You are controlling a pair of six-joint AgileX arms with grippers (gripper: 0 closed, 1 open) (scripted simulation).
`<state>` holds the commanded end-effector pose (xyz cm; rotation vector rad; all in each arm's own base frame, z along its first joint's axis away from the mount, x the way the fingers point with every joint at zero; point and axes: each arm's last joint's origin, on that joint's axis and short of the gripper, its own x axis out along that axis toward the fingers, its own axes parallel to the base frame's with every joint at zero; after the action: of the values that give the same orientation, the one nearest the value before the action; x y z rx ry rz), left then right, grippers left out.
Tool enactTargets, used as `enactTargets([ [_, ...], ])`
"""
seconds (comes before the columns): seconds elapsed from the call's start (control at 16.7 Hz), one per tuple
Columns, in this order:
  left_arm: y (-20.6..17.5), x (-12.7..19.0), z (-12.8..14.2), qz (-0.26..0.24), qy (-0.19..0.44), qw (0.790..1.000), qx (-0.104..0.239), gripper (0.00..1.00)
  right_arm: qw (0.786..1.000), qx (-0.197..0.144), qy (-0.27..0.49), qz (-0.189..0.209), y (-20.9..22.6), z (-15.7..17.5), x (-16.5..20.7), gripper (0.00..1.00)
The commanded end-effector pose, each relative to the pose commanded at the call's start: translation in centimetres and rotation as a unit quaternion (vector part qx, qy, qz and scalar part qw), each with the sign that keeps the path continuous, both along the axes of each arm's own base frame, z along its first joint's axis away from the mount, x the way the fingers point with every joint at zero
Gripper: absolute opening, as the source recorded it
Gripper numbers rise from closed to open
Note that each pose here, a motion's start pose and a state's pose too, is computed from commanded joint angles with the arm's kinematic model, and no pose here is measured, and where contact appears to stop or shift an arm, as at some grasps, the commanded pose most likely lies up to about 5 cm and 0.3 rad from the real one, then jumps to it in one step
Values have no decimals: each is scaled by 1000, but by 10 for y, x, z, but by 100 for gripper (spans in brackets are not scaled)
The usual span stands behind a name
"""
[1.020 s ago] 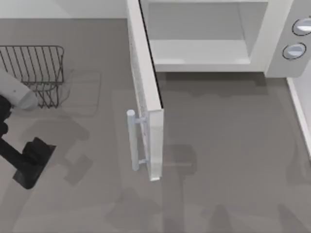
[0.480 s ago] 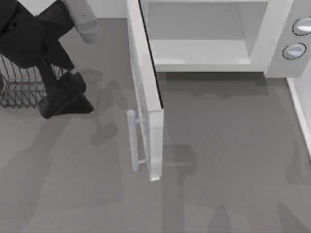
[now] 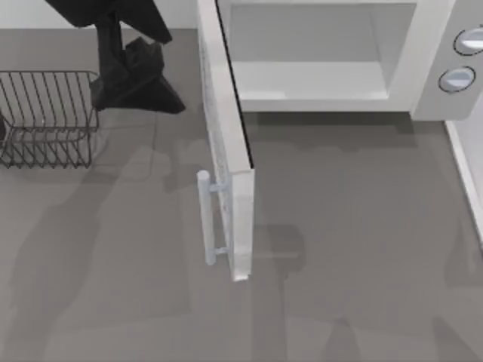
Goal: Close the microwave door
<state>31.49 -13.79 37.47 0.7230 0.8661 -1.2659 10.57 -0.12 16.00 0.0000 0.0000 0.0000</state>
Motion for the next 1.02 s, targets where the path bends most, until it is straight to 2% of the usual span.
enactTargets([
  [0.48,-2,1,-1,-3,-4,1000,-2,100,1000,0,0,0,0,0,0,100],
  [1.02,-41,8,-66,-4,-3,1000,-2,100,1000,0,0,0,0,0,0,100],
])
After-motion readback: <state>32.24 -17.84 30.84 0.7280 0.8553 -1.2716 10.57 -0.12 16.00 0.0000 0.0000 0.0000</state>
